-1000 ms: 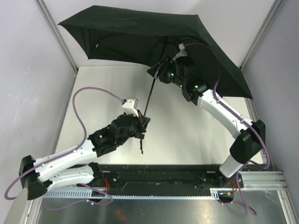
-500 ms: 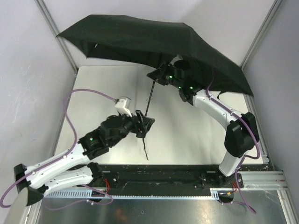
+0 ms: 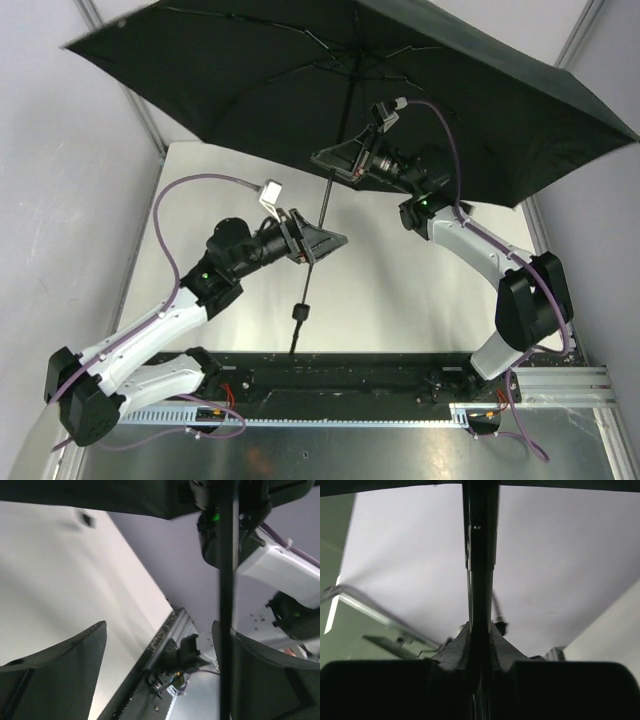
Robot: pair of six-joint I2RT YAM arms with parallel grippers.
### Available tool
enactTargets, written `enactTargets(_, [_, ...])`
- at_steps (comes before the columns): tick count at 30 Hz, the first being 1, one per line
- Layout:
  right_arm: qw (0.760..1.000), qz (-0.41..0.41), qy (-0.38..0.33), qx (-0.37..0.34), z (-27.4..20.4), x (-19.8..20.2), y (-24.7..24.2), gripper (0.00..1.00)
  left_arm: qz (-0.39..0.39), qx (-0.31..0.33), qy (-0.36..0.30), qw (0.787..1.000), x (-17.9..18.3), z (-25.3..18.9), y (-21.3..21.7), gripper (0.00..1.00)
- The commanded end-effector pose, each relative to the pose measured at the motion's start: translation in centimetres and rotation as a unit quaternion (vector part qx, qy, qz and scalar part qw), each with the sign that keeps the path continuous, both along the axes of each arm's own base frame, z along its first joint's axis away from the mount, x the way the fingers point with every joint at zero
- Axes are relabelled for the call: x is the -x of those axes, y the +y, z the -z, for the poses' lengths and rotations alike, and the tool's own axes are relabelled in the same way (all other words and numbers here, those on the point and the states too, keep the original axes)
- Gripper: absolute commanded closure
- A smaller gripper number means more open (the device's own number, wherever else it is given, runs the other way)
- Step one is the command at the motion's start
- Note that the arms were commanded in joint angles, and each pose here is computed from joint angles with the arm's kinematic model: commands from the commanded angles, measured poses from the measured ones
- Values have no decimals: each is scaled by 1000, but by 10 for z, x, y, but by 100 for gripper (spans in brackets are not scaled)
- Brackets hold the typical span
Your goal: Put away the umbrella
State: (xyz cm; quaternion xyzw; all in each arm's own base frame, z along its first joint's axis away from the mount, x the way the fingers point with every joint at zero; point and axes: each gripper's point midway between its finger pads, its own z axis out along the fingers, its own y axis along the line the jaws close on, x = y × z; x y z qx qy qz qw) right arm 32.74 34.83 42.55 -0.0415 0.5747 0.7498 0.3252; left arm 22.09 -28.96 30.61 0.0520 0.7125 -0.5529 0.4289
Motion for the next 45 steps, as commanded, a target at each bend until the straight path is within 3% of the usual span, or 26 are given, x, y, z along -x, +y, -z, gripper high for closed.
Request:
enactTargets(1, [990,-71,-104,-70,-60,66,-20,100,101,76,-56,990,30,-51,-15,20])
enactTargets(6, [994,-61,-86,-41,-35,61,-14,100,68,75,-64,993,24,-52,-15,78])
enactTargets(8, [997,-25,-76,-8,-19,48,-8,91,51,74,-41,995,22,-42,-16,94])
enactTargets(15, [984,136,-9,118,36,-4,-21,35,8,60,5,998,24,-12,-21,100])
enactTargets(17, [981,155,4,118,36,-11,-26,12,6,60,12,998,26,-7,-20,100])
enactTargets(19, [983,157,22,96,30,-16,-30,4,5,61,16,998,26,-5,-19,100])
enactTargets(23, [982,176,20,61,15,-26,-40,1,11,68,24,997,28,-6,-21,100])
enactTargets(29, [973,206,103,9,18,-55,-52,1,48,114,37,992,39,-24,-28,100])
enactTargets(34, [969,196,121,-90,-4,-70,-54,11,81,146,62,984,49,-28,-33,100])
enactTargets(45, [922,312,140,-184,-25,-99,-89,19,90,179,75,977,58,-34,-27,100])
